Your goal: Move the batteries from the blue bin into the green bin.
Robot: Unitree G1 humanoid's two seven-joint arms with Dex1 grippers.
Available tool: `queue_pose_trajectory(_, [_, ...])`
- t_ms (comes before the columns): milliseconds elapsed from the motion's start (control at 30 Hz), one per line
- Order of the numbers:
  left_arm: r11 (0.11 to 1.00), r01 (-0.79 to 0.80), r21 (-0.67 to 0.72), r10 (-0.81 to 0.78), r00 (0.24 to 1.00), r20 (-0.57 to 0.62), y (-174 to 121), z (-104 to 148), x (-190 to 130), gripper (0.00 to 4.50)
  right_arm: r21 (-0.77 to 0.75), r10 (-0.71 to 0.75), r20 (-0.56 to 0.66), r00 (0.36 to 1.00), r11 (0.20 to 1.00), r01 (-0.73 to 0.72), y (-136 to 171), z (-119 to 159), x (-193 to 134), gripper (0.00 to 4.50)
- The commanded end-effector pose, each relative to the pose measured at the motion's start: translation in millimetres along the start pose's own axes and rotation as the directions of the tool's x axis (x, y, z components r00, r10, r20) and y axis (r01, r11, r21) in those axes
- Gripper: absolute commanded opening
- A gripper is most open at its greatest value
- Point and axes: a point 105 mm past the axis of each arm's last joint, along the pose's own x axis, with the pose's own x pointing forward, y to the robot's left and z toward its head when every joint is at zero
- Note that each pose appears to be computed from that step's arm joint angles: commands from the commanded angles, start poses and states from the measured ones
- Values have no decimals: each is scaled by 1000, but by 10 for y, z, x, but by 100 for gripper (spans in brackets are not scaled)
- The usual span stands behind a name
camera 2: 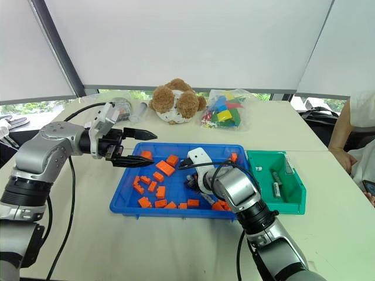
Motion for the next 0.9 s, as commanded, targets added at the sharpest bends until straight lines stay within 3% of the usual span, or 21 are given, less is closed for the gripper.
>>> queue_pose_trajectory(33, [999,-17,50,16,1000,24,-20,121,-57,450,-28,7,10,1000,1000,-6,35,45,-40,7])
queue_pose_trajectory(200, [999,-16,49,15,1000,27,-18,110,-42,450,-18,-64,126,990,998,67,-206,340,-294,3])
queue_pose_trajectory(333, [999,-12,49,10,999,34,-11,108,-12,450,-1,-263,180,948,963,268,-824,429,-817,3])
queue_pose_trajectory(533, [999,-4,47,3,999,41,-8,82,28,450,76,-500,91,861,866,495,-1526,-13,-1482,3])
queue_pose_trajectory(700, [999,4,47,-7,999,48,4,64,62,450,112,-525,-20,851,844,524,-1669,-439,-1655,3])
queue_pose_trajectory(900, [999,17,51,-20,998,52,8,62,90,450,136,-472,-37,881,871,472,-1596,-556,-1630,306])
